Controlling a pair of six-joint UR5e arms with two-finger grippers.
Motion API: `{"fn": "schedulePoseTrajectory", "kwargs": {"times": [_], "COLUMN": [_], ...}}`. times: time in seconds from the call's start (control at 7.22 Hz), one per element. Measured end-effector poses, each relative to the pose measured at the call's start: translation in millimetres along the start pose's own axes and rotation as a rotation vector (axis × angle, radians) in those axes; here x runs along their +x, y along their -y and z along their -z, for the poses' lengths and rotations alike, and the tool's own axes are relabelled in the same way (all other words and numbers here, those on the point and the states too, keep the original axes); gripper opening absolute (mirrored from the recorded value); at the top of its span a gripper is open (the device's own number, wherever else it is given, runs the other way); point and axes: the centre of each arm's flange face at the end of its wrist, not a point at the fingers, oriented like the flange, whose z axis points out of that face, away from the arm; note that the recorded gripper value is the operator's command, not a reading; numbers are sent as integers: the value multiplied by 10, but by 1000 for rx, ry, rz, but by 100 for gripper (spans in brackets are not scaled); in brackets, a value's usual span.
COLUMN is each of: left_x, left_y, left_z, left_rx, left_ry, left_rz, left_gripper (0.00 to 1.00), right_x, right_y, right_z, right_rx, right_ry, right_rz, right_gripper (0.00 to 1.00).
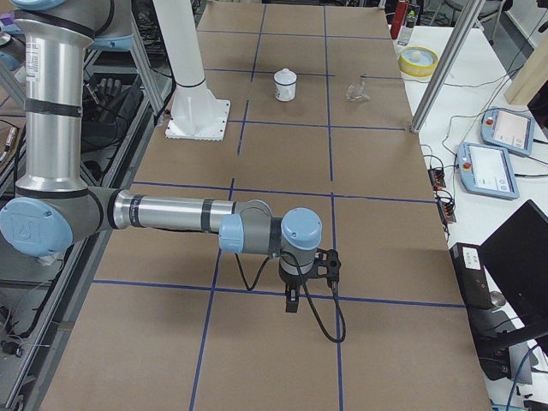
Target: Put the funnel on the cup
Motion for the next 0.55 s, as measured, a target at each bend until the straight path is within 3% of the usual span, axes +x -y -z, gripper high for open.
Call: {"fn": "schedulePoseTrajectory", "kwargs": {"times": [0.55], "left_x": [170], "left_y": [59], "left_z": [187], "left_rx": [36], "left_ry": [5], "left_rz": [-33], "left_gripper": [100], "right_x": [2], "right_y": [0], "right_z": [-2], "right_rx": [0], "right_ry": [0], "right_rz": [0], "right_gripper": [100]}}
